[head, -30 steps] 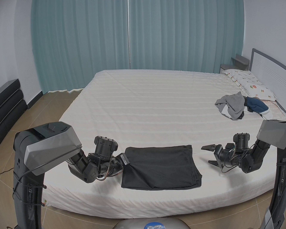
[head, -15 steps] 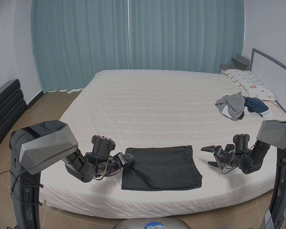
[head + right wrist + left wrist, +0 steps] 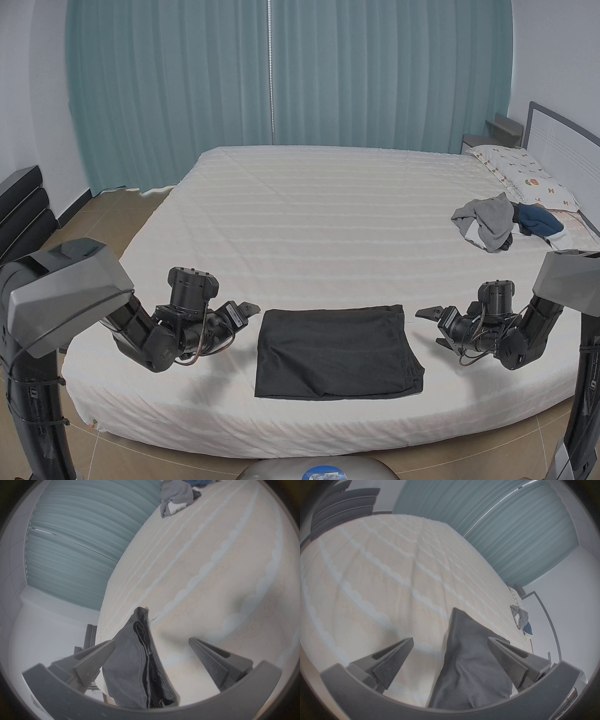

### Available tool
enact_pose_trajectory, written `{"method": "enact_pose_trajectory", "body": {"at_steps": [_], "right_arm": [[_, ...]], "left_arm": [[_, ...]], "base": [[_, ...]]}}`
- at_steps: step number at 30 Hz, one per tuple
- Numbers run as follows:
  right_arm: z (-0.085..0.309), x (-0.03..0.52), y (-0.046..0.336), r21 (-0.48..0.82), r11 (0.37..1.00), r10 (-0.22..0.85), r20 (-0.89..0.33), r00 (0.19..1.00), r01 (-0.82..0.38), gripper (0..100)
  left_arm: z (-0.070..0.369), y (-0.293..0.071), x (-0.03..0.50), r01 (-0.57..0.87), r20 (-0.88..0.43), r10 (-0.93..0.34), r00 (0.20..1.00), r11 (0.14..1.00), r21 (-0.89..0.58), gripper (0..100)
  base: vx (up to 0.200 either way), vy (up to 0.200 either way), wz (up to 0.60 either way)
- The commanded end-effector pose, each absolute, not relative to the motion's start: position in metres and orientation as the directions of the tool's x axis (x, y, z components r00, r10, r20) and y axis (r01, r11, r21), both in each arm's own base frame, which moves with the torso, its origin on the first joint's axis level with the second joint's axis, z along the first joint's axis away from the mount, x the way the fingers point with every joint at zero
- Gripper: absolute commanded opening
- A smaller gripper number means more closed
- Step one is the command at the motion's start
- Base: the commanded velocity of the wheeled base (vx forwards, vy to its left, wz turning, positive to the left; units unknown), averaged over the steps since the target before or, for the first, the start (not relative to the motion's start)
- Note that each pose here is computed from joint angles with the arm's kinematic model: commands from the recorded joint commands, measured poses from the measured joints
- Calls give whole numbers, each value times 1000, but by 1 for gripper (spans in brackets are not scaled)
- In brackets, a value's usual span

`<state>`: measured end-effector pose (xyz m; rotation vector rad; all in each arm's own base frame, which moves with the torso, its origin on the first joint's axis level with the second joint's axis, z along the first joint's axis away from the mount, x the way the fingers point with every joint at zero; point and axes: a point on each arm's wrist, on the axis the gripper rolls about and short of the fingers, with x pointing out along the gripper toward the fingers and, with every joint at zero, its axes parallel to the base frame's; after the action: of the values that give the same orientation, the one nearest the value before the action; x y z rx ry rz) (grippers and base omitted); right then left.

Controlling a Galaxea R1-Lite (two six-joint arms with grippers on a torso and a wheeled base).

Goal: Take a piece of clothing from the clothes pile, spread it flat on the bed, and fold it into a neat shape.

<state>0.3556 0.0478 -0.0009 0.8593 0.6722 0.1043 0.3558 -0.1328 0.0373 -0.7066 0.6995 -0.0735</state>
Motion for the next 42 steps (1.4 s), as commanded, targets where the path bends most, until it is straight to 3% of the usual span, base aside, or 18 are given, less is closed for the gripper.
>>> {"method": "enact_pose_trajectory", "body": {"at_steps": [1,5,11,13,14,18,27,35,42], "right_arm": [[54,338,53,724,682,287,-399,871,106,100],[90,319,47,718,693,250,-321,913,63,100],[142,252,35,567,822,197,-192,961,-55,100],[142,252,35,567,822,197,-192,961,-55,100],[155,212,30,477,872,198,-136,971,-112,100],[167,169,23,370,915,193,-52,980,-161,100],[170,100,6,250,960,118,57,991,-128,100],[147,29,4,159,969,186,50,981,-192,100],[125,-29,1,86,968,234,17,972,-235,100]], "left_arm": [[103,-119,332,-119,-432,-234,871,751,-649,100],[131,-110,313,-92,-369,-187,910,779,-621,100],[179,-86,259,-50,-233,-86,969,852,-522,100],[179,-86,259,-50,-233,-86,969,852,-522,100],[200,-73,227,-22,-152,-63,986,864,-503,100],[219,-57,187,-38,-50,17,999,898,-438,100],[236,-22,91,-84,76,110,991,955,-285,100],[225,5,21,-179,106,208,972,956,-234,100],[196,17,-33,-360,110,375,920,923,-138,100]], "base": [[0,0,0],[0,0,0],[0,0,0],[0,0,0],[0,0,0],[0,0,0],[0,0,0],[0,0,0],[0,0,0]]}}
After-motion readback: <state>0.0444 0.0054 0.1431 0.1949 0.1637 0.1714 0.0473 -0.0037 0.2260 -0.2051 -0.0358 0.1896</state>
